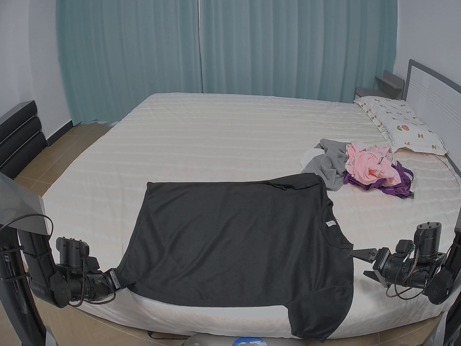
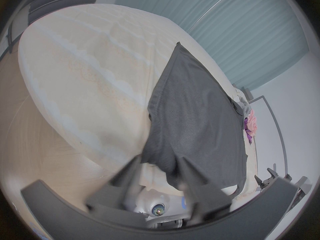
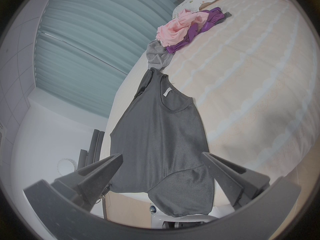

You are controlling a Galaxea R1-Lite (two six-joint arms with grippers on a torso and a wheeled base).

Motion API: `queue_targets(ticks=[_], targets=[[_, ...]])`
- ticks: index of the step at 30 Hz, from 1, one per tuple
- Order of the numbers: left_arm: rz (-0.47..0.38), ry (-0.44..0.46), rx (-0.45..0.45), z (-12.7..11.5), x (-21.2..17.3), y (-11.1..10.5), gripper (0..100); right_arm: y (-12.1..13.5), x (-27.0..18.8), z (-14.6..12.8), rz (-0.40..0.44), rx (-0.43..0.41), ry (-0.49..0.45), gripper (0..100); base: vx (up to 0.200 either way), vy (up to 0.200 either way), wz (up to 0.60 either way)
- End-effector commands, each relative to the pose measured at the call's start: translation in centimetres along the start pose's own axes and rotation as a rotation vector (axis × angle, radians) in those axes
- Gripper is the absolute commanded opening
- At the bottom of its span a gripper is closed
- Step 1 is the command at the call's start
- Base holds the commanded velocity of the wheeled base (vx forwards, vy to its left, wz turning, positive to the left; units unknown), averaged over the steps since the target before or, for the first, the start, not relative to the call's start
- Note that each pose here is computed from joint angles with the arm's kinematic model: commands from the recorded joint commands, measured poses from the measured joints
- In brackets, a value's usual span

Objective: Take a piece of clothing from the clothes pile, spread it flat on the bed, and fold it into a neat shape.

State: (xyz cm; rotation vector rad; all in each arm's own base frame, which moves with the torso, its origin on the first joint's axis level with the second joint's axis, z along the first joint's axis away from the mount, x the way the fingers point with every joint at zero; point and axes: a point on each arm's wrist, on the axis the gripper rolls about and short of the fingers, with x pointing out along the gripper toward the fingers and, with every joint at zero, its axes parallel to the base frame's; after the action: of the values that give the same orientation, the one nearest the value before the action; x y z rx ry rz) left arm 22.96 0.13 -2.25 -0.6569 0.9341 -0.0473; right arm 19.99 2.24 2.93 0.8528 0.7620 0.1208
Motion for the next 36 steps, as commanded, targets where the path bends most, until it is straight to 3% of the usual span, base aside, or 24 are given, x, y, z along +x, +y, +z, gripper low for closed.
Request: queue_targets(ticks=[1,12,22,31,36], targets=[[0.001,0.009,-0.014,-0.5,-0.7,0.0,0,-0.2,-0.3,-0.3,-0.012,0.006,0.011,100,0.0,0.0,0.0],[-0.017,-0.02,-0.003,-0.5,-2.1,-0.5,0,-0.3,-0.2,-0.4,-0.016,0.008,0.017,100,0.0,0.0,0.0],[-0.04,-0.046,0.009,1.0,-0.6,-0.9,0,-1.6,1.5,-1.0,-0.084,0.021,0.067,100,0.0,0.0,0.0],[-0.066,-0.031,-0.062,0.8,-0.8,-0.8,0,-3.1,3.8,-1.3,-0.094,0.014,0.055,100,0.0,0.0,0.0],[-0.065,-0.025,-0.068,0.7,-0.8,-0.8,0,-4.2,5.6,-1.4,-0.146,-0.001,0.014,100,0.0,0.0,0.0]])
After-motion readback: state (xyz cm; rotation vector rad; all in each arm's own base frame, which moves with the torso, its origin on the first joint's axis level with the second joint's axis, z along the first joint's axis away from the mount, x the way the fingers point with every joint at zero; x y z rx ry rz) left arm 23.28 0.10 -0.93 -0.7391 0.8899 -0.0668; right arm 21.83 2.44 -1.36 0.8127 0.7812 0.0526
